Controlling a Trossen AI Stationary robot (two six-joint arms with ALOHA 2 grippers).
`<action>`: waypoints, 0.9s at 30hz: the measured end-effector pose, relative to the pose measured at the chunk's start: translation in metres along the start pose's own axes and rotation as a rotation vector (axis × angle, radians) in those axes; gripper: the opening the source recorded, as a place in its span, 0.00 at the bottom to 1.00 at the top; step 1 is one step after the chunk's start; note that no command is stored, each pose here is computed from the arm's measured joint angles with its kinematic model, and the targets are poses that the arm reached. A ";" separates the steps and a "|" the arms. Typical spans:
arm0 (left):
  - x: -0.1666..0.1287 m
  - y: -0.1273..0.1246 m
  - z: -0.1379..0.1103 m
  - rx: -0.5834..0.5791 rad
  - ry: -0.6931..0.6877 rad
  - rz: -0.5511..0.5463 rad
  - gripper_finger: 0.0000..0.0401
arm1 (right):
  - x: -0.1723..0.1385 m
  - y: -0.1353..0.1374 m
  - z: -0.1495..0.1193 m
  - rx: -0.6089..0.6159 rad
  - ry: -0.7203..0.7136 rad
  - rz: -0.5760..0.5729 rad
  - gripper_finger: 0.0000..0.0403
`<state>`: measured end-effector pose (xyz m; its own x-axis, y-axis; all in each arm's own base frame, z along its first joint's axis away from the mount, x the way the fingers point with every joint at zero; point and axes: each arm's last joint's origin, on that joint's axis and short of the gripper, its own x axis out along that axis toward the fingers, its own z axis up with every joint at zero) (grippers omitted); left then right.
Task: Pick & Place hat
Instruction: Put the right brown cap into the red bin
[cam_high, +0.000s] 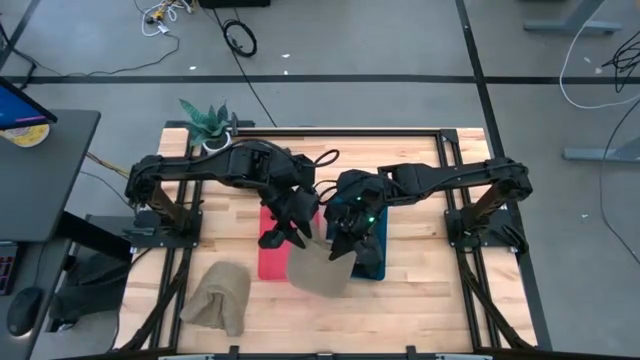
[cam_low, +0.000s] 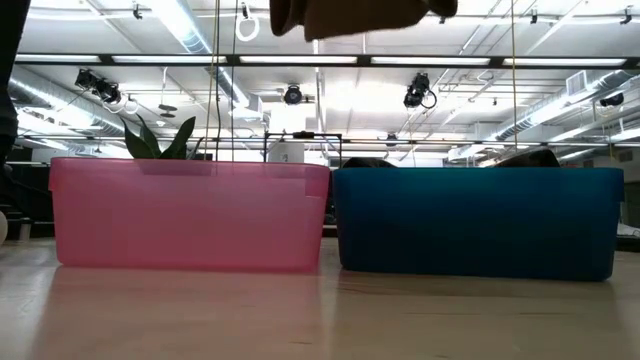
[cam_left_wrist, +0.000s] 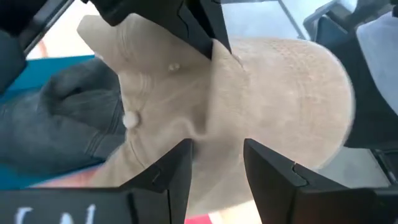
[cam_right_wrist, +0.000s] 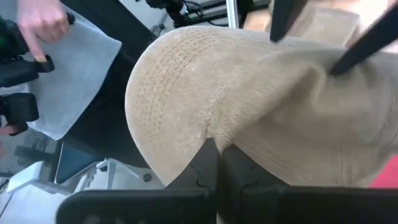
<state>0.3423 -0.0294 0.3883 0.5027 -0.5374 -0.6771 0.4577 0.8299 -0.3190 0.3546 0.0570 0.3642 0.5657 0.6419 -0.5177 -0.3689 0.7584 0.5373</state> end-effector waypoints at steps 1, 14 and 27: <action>0.001 0.000 0.001 0.005 -0.006 -0.006 0.37 | -0.001 0.001 0.000 -0.009 -0.004 0.002 0.00; 0.006 -0.001 0.008 0.020 -0.068 -0.098 0.37 | -0.001 0.002 0.000 -0.040 0.002 0.018 0.00; 0.015 0.000 0.007 -0.079 -0.045 -0.190 0.35 | -0.003 -0.004 -0.001 0.001 0.009 -0.039 0.00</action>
<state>0.3554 -0.0386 0.3828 0.4460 -0.6901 -0.5699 0.4895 0.7212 -0.4902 0.3539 0.0522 0.3626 0.5732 0.6126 -0.5442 -0.3458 0.7829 0.5172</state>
